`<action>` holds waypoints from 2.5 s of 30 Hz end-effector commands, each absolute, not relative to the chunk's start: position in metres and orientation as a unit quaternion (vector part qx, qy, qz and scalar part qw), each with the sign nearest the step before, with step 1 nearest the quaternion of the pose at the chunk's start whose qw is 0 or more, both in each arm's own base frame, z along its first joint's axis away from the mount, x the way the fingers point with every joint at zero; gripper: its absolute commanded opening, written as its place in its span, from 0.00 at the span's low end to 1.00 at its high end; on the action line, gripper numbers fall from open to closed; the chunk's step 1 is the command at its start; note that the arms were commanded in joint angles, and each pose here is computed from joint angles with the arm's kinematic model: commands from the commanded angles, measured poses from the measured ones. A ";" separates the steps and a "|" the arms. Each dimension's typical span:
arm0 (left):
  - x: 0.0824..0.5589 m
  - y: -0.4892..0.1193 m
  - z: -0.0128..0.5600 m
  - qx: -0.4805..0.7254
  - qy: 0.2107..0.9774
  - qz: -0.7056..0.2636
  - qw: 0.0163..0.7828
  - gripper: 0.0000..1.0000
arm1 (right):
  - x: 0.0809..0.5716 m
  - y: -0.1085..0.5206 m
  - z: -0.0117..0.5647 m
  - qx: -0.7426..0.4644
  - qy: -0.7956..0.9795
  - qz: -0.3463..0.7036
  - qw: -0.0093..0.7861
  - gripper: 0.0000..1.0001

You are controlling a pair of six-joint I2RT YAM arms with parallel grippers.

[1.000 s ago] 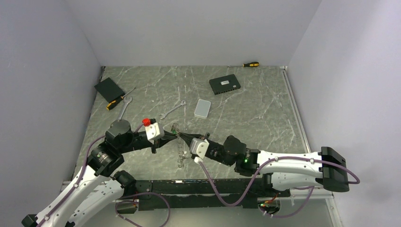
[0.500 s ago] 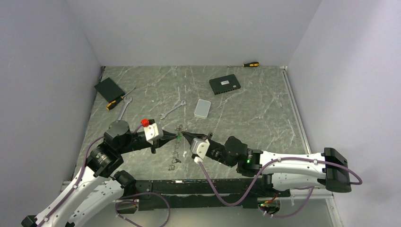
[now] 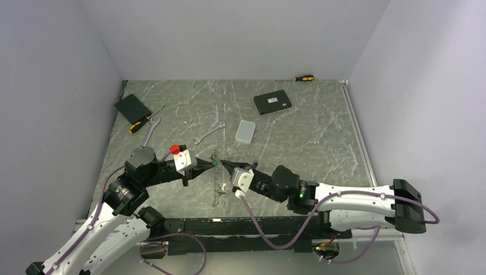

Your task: Put the keys on the keyring

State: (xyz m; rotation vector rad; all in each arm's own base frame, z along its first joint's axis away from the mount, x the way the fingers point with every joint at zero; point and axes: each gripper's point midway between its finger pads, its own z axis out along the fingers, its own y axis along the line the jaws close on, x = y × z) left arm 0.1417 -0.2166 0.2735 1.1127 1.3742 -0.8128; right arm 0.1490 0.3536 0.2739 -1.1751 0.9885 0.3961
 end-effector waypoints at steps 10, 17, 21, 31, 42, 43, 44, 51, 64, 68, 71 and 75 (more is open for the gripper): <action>0.135 -0.215 0.298 0.468 0.553 -0.355 0.591 0.00 | 0.152 0.356 0.260 -0.512 0.485 0.196 0.682 0.00; 0.135 -0.214 0.299 0.467 0.550 -0.352 0.596 0.00 | 0.148 0.370 0.249 -0.524 0.492 0.212 0.662 0.00; 0.134 -0.213 0.299 0.468 0.550 -0.352 0.595 0.00 | 0.148 0.371 0.246 -0.526 0.494 0.211 0.659 0.00; 0.133 -0.213 0.299 0.471 0.547 -0.354 0.595 0.00 | 0.145 0.380 0.252 -0.534 0.480 0.221 0.660 0.00; 0.130 -0.216 0.296 0.482 0.546 -0.361 0.583 0.00 | 0.155 0.375 0.268 -0.521 0.473 0.192 0.684 0.00; 0.130 -0.217 0.295 0.483 0.546 -0.362 0.580 0.00 | 0.156 0.375 0.271 -0.522 0.469 0.189 0.687 0.00; 0.130 -0.217 0.294 0.484 0.547 -0.364 0.578 0.00 | 0.156 0.375 0.274 -0.524 0.464 0.186 0.690 0.00; 0.129 -0.219 0.291 0.488 0.551 -0.368 0.569 0.00 | 0.167 0.370 0.290 -0.528 0.445 0.134 0.710 0.00; 0.137 -0.216 0.289 0.476 0.566 -0.351 0.574 0.00 | 0.183 0.349 0.307 -0.547 0.414 0.029 0.727 0.00; 0.147 -0.210 0.289 0.458 0.581 -0.329 0.586 0.00 | 0.172 0.348 0.298 -0.588 0.402 0.039 0.701 0.00; 0.153 -0.206 0.287 0.447 0.593 -0.315 0.591 0.00 | 0.157 0.348 0.286 -0.627 0.399 0.060 0.666 0.00; 0.150 -0.211 0.284 0.457 0.589 -0.327 0.581 0.00 | 0.156 0.342 0.287 -0.618 0.398 0.058 0.675 0.00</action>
